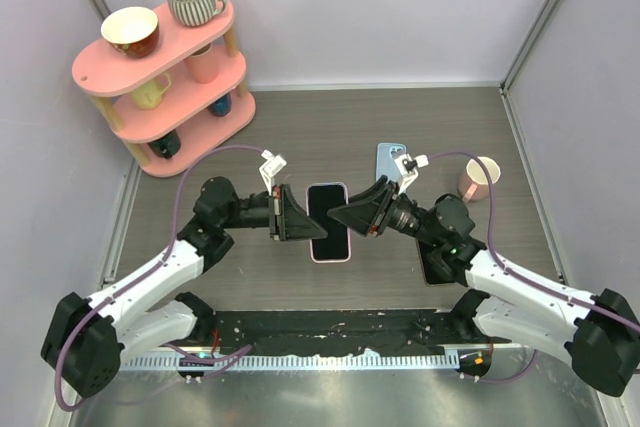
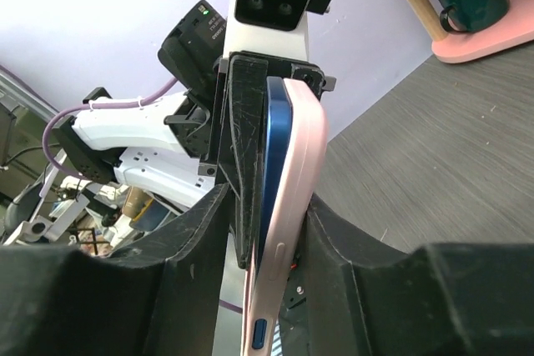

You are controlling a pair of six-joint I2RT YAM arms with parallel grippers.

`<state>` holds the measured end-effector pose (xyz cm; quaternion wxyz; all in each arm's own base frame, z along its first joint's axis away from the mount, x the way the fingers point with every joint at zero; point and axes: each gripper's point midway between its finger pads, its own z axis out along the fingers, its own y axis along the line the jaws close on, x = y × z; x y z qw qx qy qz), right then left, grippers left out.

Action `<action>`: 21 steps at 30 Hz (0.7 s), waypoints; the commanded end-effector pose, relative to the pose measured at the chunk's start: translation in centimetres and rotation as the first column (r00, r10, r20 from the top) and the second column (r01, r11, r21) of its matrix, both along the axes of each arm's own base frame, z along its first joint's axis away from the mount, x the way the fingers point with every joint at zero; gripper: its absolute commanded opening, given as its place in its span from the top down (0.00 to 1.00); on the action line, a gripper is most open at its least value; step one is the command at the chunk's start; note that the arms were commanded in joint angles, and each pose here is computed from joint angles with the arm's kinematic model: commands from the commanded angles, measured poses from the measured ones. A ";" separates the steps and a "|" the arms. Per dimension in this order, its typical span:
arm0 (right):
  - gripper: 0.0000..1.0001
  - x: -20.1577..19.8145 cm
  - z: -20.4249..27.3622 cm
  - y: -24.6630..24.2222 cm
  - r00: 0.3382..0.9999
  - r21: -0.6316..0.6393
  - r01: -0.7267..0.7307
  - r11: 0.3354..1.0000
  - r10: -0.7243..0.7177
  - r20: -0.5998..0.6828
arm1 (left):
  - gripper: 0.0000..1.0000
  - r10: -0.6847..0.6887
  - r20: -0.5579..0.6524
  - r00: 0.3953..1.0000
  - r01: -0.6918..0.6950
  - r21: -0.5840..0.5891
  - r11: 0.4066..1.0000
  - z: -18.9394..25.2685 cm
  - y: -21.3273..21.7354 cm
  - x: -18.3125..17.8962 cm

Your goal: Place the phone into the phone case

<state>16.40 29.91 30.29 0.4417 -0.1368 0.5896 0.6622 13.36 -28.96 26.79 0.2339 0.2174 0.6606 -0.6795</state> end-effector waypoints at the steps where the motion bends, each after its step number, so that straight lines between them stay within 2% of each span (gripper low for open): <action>1: 0.55 -0.9 7.6 -1.1 0.983 0.127 0.019 0.992 -0.041 0.177 | 1.00 -0.026 0.068 0.997 0.027 -0.015 1.000 1.5 0.4 -1.0; 10: 0.57 -0.4 10.0 -0.6 0.980 0.136 0.015 0.991 -0.041 0.194 | 1.00 -0.065 0.080 0.995 0.062 0.046 0.997 0.7 0.3 -1.7; 13: 0.77 -0.4 10.5 -0.2 0.976 0.115 0.007 0.993 -0.032 0.214 | 1.00 -0.064 0.078 0.995 0.059 0.061 0.996 0.4 0.3 -1.6; 14: 0.94 -0.4 10.6 -0.2 0.975 0.112 0.003 0.994 -0.028 0.221 | 1.00 -0.067 0.078 0.995 0.062 0.062 0.996 0.4 0.3 -1.7; 15: 0.99 -0.4 10.4 -0.2 0.975 0.102 0.002 0.995 -0.025 0.221 | 1.00 -0.066 0.076 0.995 0.061 0.066 0.996 0.3 0.2 -1.7; 19: 0.99 -0.9 9.9 -0.2 0.971 0.080 -0.012 0.997 -0.007 0.239 | 1.00 -0.062 0.081 0.995 0.056 0.071 0.996 0.5 0.3 -1.6; 21: 0.99 -1.1 9.6 -0.3 0.971 0.070 -0.012 0.997 -0.005 0.240 | 0.88 -0.046 0.076 0.996 0.040 0.079 0.996 0.4 0.2 -1.3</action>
